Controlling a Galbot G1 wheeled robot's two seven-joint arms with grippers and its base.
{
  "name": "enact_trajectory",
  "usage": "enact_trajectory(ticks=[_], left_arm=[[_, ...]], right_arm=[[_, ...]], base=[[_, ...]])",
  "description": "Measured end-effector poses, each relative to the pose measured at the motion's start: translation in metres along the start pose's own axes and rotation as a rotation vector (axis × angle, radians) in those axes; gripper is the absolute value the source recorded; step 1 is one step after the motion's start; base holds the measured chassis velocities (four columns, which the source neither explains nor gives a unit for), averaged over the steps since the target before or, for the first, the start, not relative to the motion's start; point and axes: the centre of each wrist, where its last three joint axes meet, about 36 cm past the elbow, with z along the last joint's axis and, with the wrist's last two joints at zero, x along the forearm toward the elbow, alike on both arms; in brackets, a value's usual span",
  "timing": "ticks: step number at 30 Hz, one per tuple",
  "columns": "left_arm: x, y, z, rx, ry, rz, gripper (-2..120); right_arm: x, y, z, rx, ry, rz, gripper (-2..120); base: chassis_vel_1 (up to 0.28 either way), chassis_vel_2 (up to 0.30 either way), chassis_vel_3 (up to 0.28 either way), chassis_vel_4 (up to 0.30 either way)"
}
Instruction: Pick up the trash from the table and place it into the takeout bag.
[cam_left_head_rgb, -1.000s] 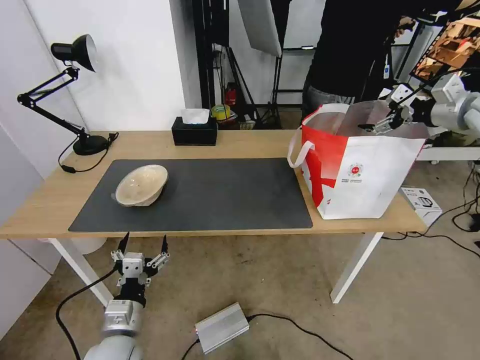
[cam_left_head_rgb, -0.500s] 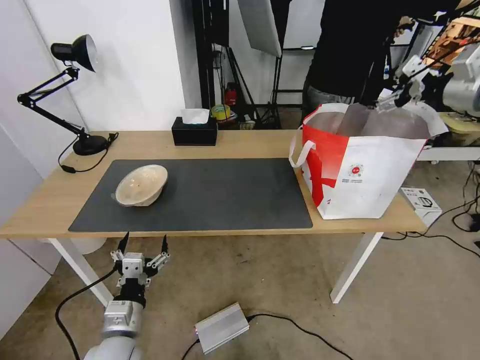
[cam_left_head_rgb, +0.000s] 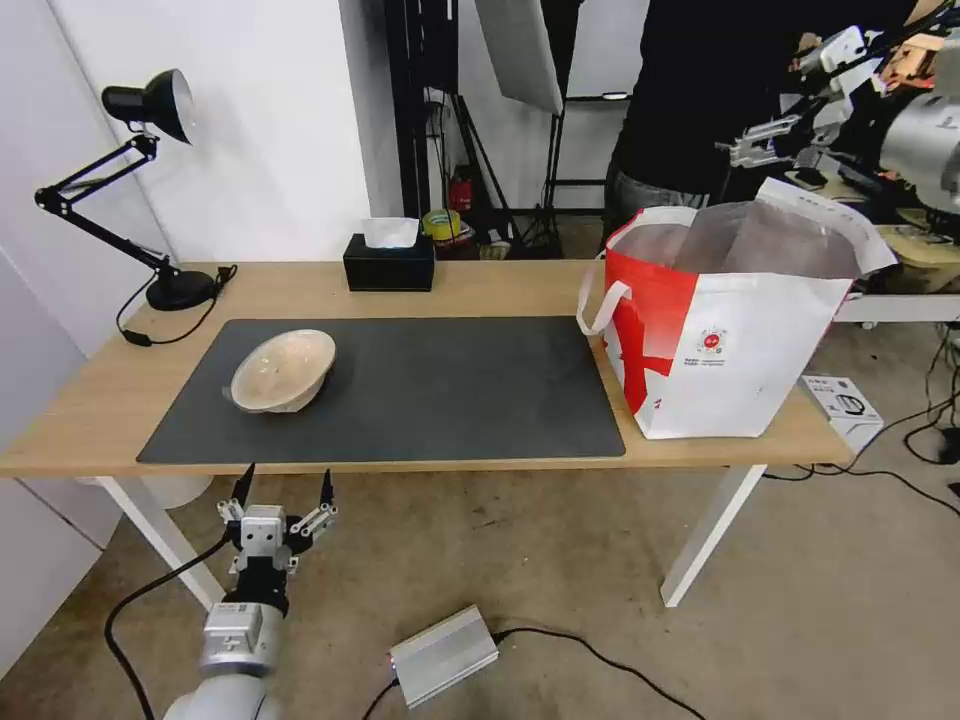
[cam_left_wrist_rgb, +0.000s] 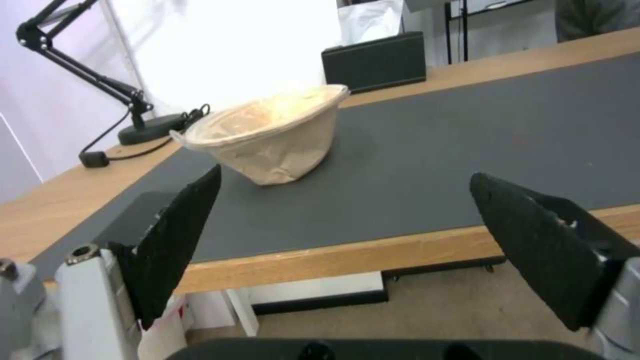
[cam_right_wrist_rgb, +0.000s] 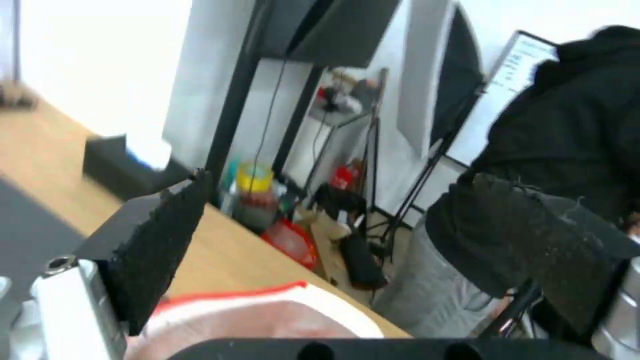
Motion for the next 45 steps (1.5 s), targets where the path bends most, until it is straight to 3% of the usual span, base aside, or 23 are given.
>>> enact_trajectory(ticks=[10, 15, 21, 30, 33, 45], left_arm=[[-0.001, 0.0, 0.001, 0.002, 0.001, -0.005, 100], [-0.001, 0.001, 0.001, 0.004, 0.002, -0.009, 100], [0.0, 0.002, 0.002, 0.005, 0.005, -0.019, 100], [0.007, 0.003, 0.005, 0.008, 0.011, -0.03, 100], [0.008, 0.002, 0.005, 0.009, 0.013, -0.035, 100], [0.015, 0.001, 0.006, 0.007, 0.021, -0.054, 100]], right_arm=[[0.033, 0.057, 0.012, -0.033, -0.05, 0.231, 100], [0.046, 0.071, 0.017, 0.002, -0.087, 0.3, 100], [0.056, 0.083, 0.045, 0.051, -0.128, 0.385, 100], [0.057, 0.1, 0.08, 0.072, -0.144, 0.401, 100], [0.065, 0.121, 0.089, 0.062, -0.153, 0.397, 100], [0.077, 0.157, 0.1, 0.021, -0.141, 0.408, 100]], base=[[0.0, 0.0, 0.0, 0.0], [0.0, 0.0, 0.0, 0.0], [0.0, 0.0, 0.0, 0.0], [0.0, 0.0, 0.0, 0.0], [0.0, 0.0, 0.0, 0.0], [0.0, 0.0, 0.0, 0.0]])
